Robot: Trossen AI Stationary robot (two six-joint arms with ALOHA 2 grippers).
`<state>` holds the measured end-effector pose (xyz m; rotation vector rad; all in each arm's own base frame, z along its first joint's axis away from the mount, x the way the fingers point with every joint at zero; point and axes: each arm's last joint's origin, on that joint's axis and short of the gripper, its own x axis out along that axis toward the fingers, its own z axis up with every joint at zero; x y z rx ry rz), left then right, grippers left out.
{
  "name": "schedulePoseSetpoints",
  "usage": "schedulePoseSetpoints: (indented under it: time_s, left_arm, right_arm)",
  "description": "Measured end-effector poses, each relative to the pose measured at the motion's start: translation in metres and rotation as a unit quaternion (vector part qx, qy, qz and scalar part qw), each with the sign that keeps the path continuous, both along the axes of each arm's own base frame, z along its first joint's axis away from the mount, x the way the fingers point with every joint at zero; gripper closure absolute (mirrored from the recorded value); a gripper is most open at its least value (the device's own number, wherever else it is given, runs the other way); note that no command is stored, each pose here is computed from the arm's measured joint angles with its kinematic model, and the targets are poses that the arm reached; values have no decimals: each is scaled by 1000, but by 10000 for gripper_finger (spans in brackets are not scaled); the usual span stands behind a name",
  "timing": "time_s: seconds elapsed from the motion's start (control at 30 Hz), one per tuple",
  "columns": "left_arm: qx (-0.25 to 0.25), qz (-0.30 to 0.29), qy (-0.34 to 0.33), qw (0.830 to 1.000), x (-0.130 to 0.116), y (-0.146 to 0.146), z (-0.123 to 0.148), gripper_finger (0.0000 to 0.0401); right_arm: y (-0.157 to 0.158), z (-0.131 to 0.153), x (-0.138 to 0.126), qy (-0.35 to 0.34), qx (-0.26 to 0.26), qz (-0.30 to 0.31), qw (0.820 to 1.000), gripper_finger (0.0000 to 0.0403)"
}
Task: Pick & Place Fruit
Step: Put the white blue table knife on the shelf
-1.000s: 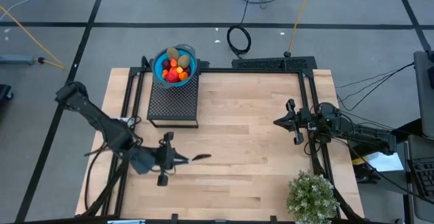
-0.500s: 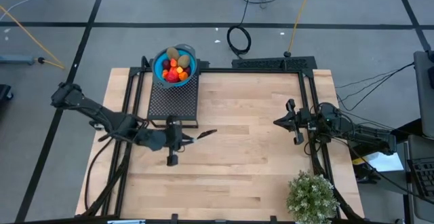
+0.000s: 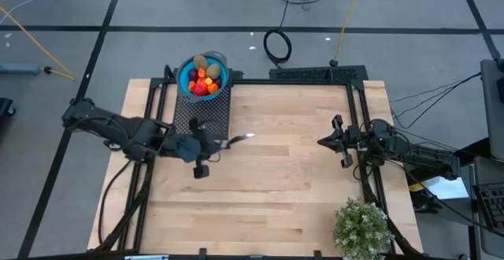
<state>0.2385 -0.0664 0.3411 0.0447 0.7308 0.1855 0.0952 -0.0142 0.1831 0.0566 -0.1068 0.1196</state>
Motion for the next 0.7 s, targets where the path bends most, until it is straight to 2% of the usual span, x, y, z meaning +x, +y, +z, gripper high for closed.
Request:
schedulePoseSetpoints:
  time_s: [0.27, 0.47, 0.57, 0.7]
  left_arm:
    - [45, 48, 121, 990, 8, 17, 17, 366]
    - [60, 78, 239, 966, 12, 37, 11, 366]
    - [58, 61, 285, 955, 11, 46, 6, 366]
    - [63, 45, 301, 950, 12, 56, 4, 366]
  right_arm:
    - [0, 0, 0, 0, 0, 0, 1000, 403]
    - [0, 0, 0, 0, 0, 0, 1000, 403]
    - [0, 0, 0, 0, 0, 0, 1000, 403]
    - [0, 0, 0, 0, 0, 0, 1000, 403]
